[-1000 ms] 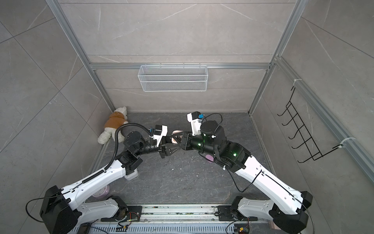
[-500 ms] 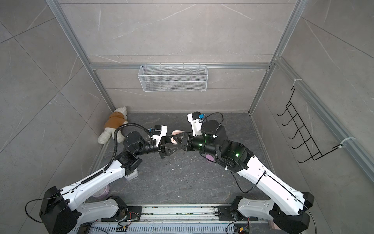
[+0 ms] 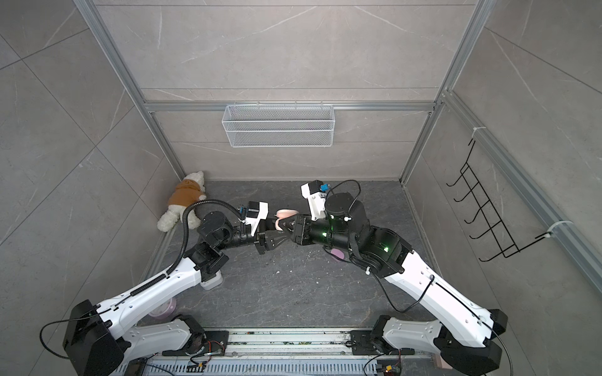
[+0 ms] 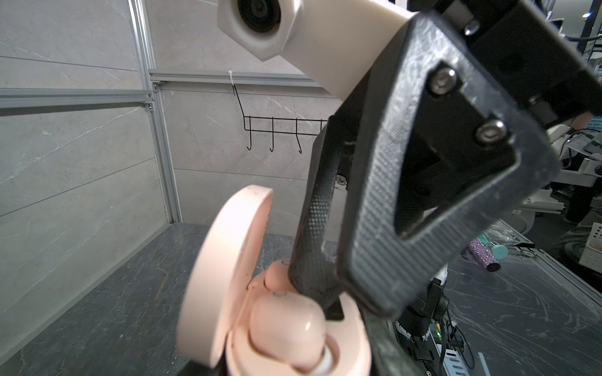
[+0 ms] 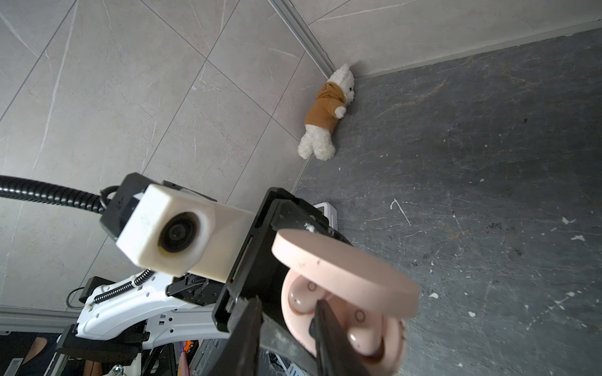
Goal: Insert the wireless bluetooth earbuds into the charging case
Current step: 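Lower the earbud into the empty case slot and open the right gripper, then push the open case lid down shut with the right gripper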
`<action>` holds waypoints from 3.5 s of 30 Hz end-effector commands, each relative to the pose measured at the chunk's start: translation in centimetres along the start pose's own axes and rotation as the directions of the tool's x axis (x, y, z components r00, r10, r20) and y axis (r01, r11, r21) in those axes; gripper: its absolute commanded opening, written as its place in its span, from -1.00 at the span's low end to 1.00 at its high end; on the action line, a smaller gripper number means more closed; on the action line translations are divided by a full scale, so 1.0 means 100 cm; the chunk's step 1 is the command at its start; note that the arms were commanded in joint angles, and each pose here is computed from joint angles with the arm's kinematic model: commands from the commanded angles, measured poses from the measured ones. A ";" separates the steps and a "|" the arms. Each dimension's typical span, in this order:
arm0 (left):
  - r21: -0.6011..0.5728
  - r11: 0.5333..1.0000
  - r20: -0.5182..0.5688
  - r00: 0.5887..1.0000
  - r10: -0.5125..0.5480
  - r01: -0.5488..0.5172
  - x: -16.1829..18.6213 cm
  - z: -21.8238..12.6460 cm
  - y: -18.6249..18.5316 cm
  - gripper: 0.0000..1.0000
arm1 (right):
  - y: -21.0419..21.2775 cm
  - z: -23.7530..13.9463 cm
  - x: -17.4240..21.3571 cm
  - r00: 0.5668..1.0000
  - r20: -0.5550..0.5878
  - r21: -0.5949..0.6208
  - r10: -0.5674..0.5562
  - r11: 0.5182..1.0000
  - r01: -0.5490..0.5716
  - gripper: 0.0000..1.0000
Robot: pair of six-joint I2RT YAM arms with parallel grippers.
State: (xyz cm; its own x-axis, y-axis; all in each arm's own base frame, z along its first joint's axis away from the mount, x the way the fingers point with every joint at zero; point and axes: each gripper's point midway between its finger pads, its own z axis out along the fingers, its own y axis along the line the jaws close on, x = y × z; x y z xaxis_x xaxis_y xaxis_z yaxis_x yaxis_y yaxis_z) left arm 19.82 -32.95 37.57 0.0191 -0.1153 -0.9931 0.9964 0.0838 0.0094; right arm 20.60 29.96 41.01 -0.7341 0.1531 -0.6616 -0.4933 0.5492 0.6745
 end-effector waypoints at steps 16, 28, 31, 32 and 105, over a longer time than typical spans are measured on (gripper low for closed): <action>0.014 0.996 0.072 0.993 0.090 -0.092 -0.033 -0.005 -0.011 -1.00 | 0.015 -0.035 -0.011 0.993 -0.057 0.089 -0.103 0.990 0.108 -0.05; 0.041 0.995 0.067 0.994 0.090 -0.093 -0.031 -0.003 -0.020 -1.00 | -0.014 -0.042 -0.056 0.977 -0.112 0.386 -0.183 0.898 0.212 0.04; 0.044 0.994 0.069 0.993 0.093 -0.096 -0.031 -0.002 -0.022 -1.00 | -0.023 -0.032 -0.059 0.975 -0.156 0.416 -0.156 0.885 0.208 0.04; 0.044 0.994 0.069 0.993 0.092 -0.096 -0.032 -0.002 -0.022 -1.00 | -0.025 -0.030 -0.060 0.975 -0.164 0.422 -0.147 0.883 0.204 0.04; 0.020 0.993 0.013 0.993 0.114 -0.114 -0.018 0.002 -0.019 -1.00 | -0.024 0.013 0.015 0.915 -0.388 0.369 0.113 0.928 0.042 0.65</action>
State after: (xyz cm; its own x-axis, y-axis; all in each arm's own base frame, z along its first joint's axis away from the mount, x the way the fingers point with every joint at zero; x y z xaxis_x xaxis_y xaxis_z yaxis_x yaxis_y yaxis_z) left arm 18.57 -33.46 36.76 0.0485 -0.0715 -0.9963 0.9963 0.0739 0.0432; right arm 21.67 29.33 37.28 -0.9080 -0.1313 -0.3979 -0.3142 0.8416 0.4392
